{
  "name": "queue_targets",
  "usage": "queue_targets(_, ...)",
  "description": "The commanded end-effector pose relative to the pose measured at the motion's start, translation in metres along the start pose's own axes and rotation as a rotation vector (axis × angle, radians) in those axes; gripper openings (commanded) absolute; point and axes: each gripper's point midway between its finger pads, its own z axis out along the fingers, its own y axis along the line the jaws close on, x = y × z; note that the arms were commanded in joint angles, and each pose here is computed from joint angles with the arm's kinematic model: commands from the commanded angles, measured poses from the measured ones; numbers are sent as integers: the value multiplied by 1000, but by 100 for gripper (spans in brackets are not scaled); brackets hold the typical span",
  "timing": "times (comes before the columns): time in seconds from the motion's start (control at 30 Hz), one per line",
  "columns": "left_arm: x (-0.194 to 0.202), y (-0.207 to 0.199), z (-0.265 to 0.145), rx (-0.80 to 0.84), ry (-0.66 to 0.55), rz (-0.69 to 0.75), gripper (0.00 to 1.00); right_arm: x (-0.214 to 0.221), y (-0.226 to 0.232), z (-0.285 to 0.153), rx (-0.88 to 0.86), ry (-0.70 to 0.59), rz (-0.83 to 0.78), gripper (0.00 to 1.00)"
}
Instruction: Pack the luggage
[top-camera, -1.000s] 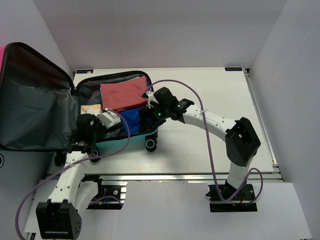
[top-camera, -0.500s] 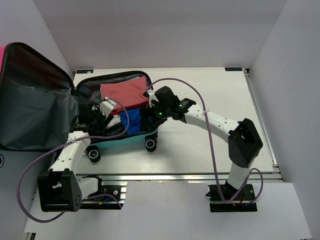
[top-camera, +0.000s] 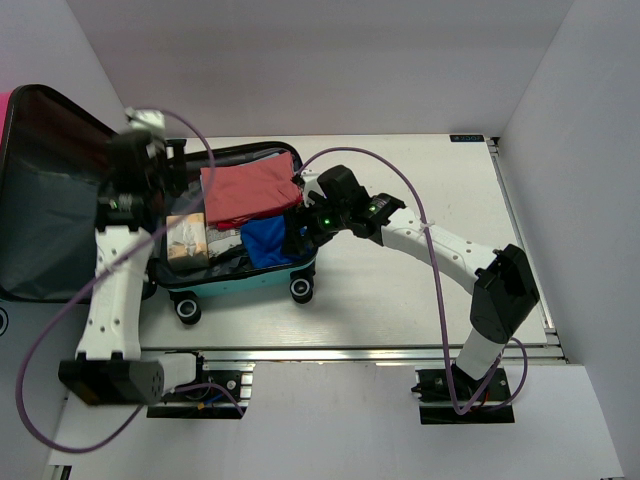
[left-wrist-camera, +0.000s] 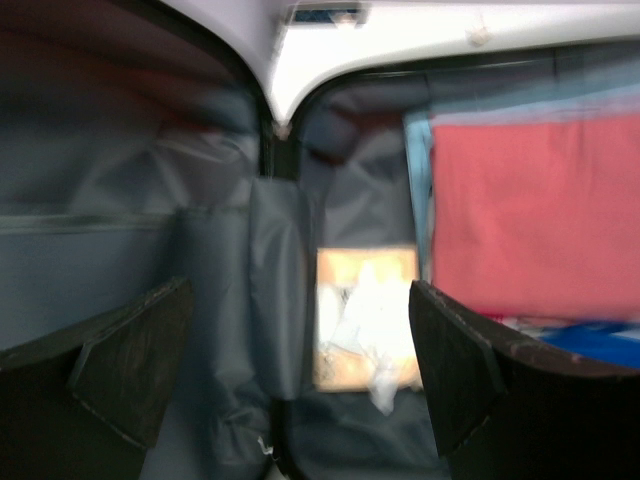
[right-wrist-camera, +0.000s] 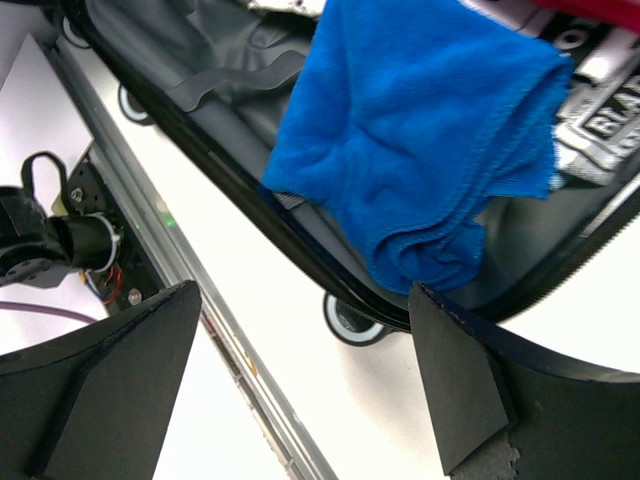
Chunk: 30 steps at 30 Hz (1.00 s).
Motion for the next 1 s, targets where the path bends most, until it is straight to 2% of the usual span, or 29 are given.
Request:
queue_targets(0.0, -20, 50, -29, -347, 127, -444, 98, -13, -7, -18, 46, -53, -14, 89)
queue_targets(0.03, 16, 63, -22, -511, 329, -332, 98, -14, -11, -19, 64, -59, -14, 89)
queue_targets(0.07, 13, 73, -27, -608, 346, -305, 98, -15, -13, -22, 75, -65, -21, 89)
queue_targets(0.1, 9, 79, -30, -668, 326, -353, 98, -17, -23, -25, 117, -77, -13, 89)
queue_targets(0.13, -2, 74, -29, -581, 313, -430, 98, -18, -29, -28, 147, -84, -1, 89)
queue_targets(0.2, -23, 70, -33, -496, 242, -460, 98, -22, -44, -36, 214, -103, 14, 89)
queue_targets(0.27, -56, 81, -43, -485, 99, -519, 98, -20, -52, -40, 246, -108, 26, 89)
queue_targets(0.37, -75, 126, -80, -688, 14, -467, 98, -21, -60, -43, 250, -113, 46, 89)
queue_targets(0.43, -87, 149, -97, -792, -21, -360, 98, -22, -61, -41, 242, -109, 53, 89)
queue_targets(0.47, -81, 160, -113, -891, -15, -316, 98, -24, -61, -41, 232, -111, 57, 89)
queue_targets(0.57, -92, 172, -134, -918, -80, -264, 98, -24, -63, -35, 223, -83, 79, 89)
queue_targets(0.63, -101, 182, -151, -954, -152, -301, 98, -23, -63, -32, 209, -66, 93, 89)
queue_targets(0.67, -91, 189, -158, -1013, -88, -215, 98, -21, -62, -31, 203, -60, 97, 89)
queue_targets(0.7, -101, 197, -175, -1037, -168, -261, 98, -20, -62, -30, 200, -57, 102, 89)
queue_targets(0.83, -108, 200, -181, -1033, -193, -187, 98, -19, -60, -27, 179, -50, 112, 89)
queue_targets(0.97, -104, 190, -149, -1007, -133, -52, 98, -15, -60, -26, 174, -38, 125, 89)
